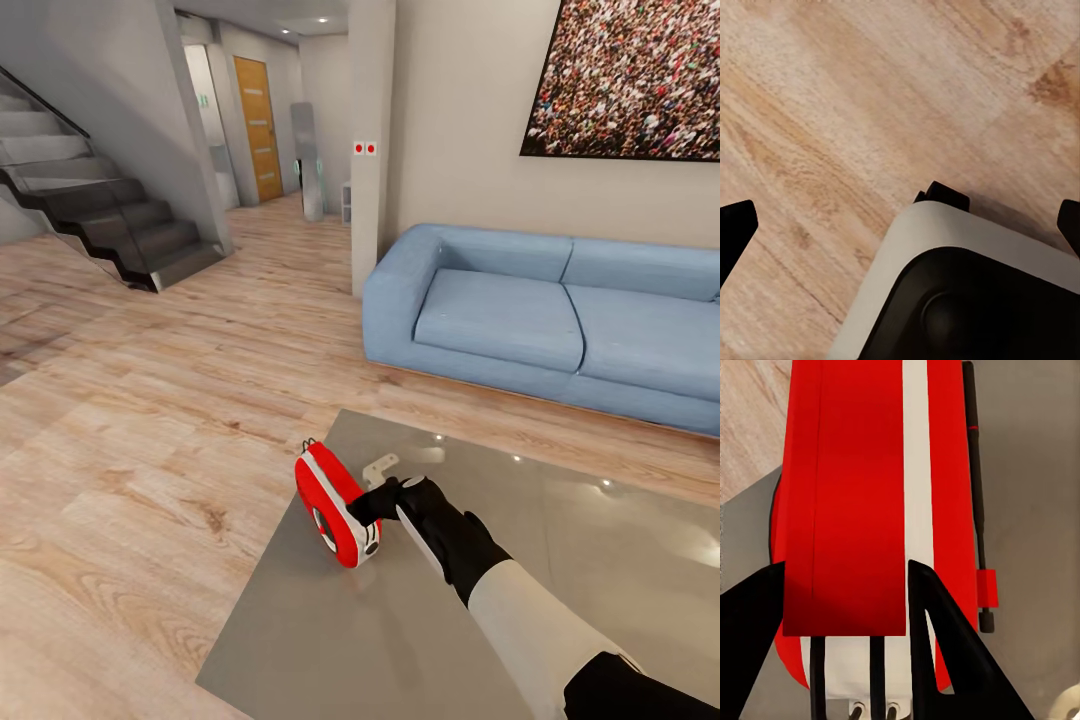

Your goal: Turn on the radio receiver that's on the table in the living room.

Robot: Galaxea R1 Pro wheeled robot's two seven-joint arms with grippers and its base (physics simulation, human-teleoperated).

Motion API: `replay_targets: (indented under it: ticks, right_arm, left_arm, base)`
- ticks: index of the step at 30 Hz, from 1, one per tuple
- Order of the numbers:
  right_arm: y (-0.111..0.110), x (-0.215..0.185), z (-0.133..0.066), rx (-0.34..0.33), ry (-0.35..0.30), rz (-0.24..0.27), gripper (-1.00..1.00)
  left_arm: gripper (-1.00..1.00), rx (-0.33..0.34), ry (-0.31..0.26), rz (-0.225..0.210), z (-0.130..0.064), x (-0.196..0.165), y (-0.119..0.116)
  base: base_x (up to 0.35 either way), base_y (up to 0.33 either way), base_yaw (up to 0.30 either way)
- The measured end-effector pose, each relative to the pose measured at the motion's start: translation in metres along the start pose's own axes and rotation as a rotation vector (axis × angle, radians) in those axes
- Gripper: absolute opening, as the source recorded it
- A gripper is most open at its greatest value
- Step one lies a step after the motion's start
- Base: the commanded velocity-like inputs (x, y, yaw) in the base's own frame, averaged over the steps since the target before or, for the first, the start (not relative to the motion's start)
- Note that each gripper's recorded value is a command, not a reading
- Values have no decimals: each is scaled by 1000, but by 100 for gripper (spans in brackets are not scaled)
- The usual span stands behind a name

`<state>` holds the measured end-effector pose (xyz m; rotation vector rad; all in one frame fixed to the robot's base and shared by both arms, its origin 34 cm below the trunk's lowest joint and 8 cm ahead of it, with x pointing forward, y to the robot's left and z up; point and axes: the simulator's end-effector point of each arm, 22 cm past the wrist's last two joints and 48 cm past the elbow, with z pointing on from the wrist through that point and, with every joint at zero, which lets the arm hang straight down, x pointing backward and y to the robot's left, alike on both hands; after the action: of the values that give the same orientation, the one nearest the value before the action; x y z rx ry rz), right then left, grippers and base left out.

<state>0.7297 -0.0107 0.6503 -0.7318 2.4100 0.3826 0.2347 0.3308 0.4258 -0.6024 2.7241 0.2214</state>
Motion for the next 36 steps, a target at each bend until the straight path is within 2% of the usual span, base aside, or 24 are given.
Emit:
replay_targets:
  ticks: [36]
  right_arm:
    - [0, -24, -22, 20, -44, -22, -100]
  left_arm:
    - [100, 20, -49, -12, 0, -19, -8]
  base:
    - [0, 0, 0]
